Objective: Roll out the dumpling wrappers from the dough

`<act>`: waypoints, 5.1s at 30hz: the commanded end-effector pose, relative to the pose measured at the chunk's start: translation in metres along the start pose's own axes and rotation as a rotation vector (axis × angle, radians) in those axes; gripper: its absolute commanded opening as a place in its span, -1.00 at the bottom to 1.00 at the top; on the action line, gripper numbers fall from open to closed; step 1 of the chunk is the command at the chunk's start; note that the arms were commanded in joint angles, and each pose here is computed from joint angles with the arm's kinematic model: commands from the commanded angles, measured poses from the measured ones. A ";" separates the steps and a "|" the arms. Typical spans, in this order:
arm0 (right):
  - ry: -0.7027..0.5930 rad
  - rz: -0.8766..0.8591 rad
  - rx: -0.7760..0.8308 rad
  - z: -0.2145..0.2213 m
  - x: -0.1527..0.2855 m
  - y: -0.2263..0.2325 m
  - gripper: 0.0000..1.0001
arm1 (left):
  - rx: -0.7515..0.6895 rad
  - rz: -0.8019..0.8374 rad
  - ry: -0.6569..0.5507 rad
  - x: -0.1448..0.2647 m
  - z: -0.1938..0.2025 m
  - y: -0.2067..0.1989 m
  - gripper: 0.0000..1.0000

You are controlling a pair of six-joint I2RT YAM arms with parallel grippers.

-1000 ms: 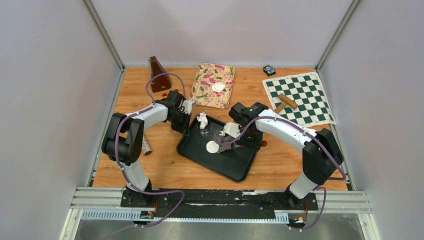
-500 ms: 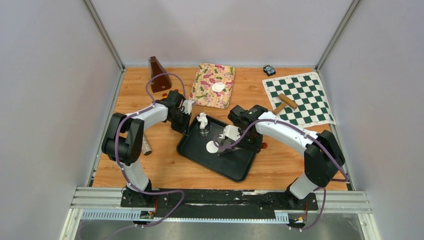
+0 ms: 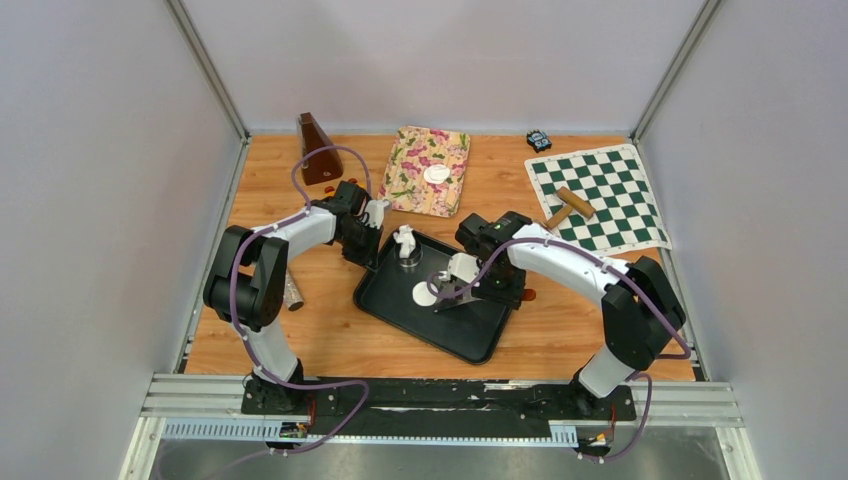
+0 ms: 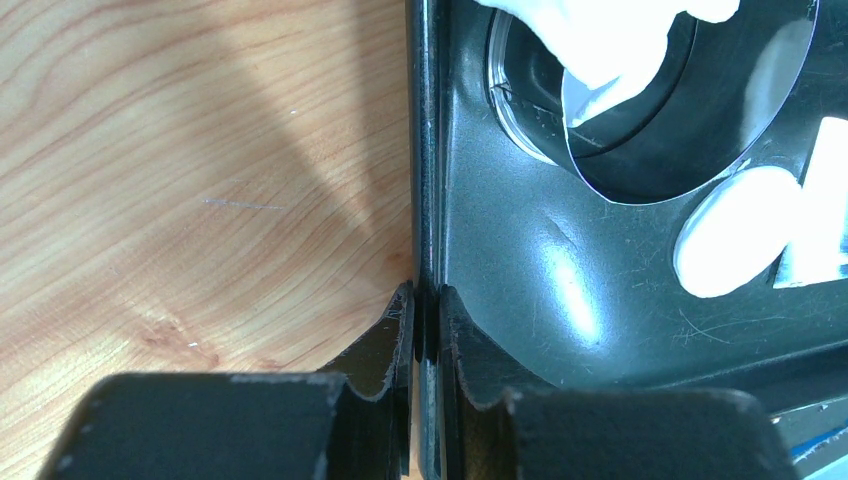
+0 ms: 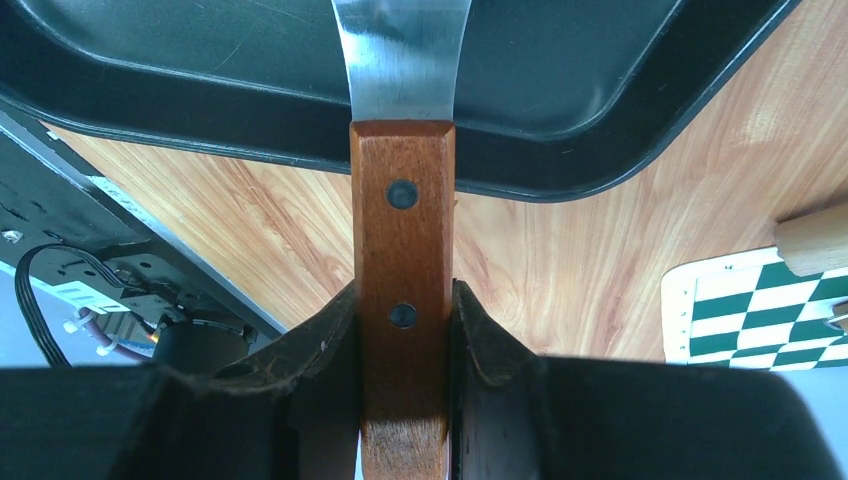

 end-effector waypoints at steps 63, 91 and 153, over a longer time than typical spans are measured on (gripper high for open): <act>-0.142 0.232 -0.012 -0.003 0.032 -0.017 -1.00 | -0.017 -0.104 0.029 -0.007 0.007 0.018 -1.00; 0.065 0.193 0.008 -0.001 -0.034 -0.010 -1.00 | -0.014 -0.108 0.028 -0.008 0.007 0.019 -1.00; 0.095 0.186 -0.032 0.000 -0.052 -0.009 -1.00 | -0.017 -0.115 0.021 -0.006 0.005 0.020 -1.00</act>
Point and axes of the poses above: each gripper's point midway between its finger pads, its own x axis back along the fingers, its own y axis along the line the jaws close on, z = x × y, the point moved 2 cm from there along x, back along the fingers, and after that the axes turned 12 degrees about x, right-handed, at the moved point
